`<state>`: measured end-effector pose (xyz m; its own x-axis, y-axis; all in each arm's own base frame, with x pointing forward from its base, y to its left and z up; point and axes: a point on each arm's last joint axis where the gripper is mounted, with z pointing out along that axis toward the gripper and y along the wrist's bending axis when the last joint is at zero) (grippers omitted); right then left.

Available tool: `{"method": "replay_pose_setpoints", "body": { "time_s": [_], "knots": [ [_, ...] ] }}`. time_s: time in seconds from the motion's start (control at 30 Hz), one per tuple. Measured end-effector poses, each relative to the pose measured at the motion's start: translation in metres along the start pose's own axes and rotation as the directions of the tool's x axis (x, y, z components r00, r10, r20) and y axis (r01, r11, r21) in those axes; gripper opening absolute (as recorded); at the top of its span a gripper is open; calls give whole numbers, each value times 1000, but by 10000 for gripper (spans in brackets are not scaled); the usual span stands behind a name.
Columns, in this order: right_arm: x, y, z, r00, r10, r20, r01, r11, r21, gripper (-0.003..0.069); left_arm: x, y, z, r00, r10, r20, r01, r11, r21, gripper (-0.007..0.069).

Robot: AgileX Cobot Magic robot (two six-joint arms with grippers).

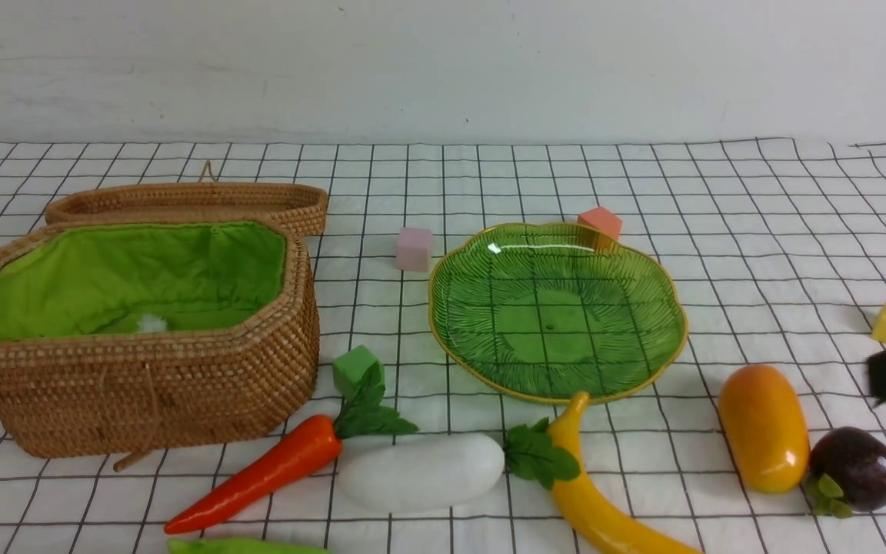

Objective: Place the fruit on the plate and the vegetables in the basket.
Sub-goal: Use the right arm to grab a banana and put it into the right plate

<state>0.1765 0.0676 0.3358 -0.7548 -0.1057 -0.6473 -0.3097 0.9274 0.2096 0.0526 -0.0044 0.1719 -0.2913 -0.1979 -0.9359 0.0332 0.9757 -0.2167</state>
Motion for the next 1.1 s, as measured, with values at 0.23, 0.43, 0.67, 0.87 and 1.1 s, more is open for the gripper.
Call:
{"method": "replay_pose_setpoints", "body": {
  "time_s": [0.23, 0.43, 0.67, 0.87, 1.1],
  "knots": [
    [8, 29, 78, 944, -194, -267, 170, 979, -111, 316, 0, 0, 0, 1000, 0, 0, 0, 1000, 0, 239],
    [29, 42, 145, 822, -371, -431, 361, 926, -109, 490, 0, 0, 0, 1000, 0, 0, 0, 1000, 0, 239],
    [55, 32, 203, 718, -393, -574, 408, 906, -111, 514, 0, 0, 0, 1000, 0, 0, 0, 1000, 0, 239],
    [61, 33, 195, 647, -391, -655, 394, 906, -152, 316, 0, 0, 0, 1000, 0, 0, 0, 1000, 0, 239],
    [46, 40, 140, 676, -409, -613, 387, 905, -177, 316, 0, 0, 0, 1000, 0, 0, 0, 1000, 0, 239]
  ]
}}
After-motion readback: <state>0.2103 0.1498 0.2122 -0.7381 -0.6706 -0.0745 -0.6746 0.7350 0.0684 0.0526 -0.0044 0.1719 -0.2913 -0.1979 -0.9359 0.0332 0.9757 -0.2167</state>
